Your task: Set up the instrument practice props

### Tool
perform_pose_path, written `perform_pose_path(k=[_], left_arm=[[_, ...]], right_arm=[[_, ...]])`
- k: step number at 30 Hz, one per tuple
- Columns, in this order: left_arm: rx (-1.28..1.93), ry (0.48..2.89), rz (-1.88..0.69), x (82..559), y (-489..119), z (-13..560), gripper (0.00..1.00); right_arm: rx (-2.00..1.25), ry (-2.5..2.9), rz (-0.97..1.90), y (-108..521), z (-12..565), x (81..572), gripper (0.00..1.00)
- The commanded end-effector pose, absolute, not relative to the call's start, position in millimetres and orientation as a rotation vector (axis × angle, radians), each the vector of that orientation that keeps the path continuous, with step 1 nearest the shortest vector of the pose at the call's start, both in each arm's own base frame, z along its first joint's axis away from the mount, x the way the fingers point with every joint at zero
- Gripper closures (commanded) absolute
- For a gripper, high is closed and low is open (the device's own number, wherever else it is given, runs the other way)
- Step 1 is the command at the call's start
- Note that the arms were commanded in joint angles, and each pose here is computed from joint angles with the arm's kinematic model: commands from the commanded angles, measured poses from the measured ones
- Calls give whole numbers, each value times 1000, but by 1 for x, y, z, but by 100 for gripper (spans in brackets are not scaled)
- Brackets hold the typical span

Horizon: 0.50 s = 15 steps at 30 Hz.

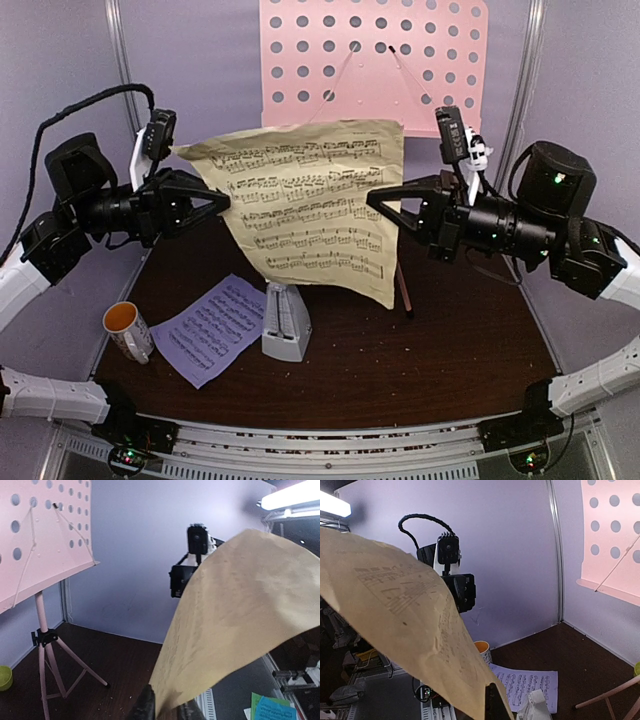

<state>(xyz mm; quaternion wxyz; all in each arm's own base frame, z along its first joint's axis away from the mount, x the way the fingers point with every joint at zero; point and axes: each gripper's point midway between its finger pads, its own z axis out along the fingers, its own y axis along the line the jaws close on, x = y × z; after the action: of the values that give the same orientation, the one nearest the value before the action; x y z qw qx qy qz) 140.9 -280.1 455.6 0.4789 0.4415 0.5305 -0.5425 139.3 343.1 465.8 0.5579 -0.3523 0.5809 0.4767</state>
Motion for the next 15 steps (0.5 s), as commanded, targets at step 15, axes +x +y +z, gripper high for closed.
perform_pose_path(k=[15], left_arm=[[662,1278,-813,233,-267,528,55]], right_arm=[[-357,1182,930,233,586,192,100]])
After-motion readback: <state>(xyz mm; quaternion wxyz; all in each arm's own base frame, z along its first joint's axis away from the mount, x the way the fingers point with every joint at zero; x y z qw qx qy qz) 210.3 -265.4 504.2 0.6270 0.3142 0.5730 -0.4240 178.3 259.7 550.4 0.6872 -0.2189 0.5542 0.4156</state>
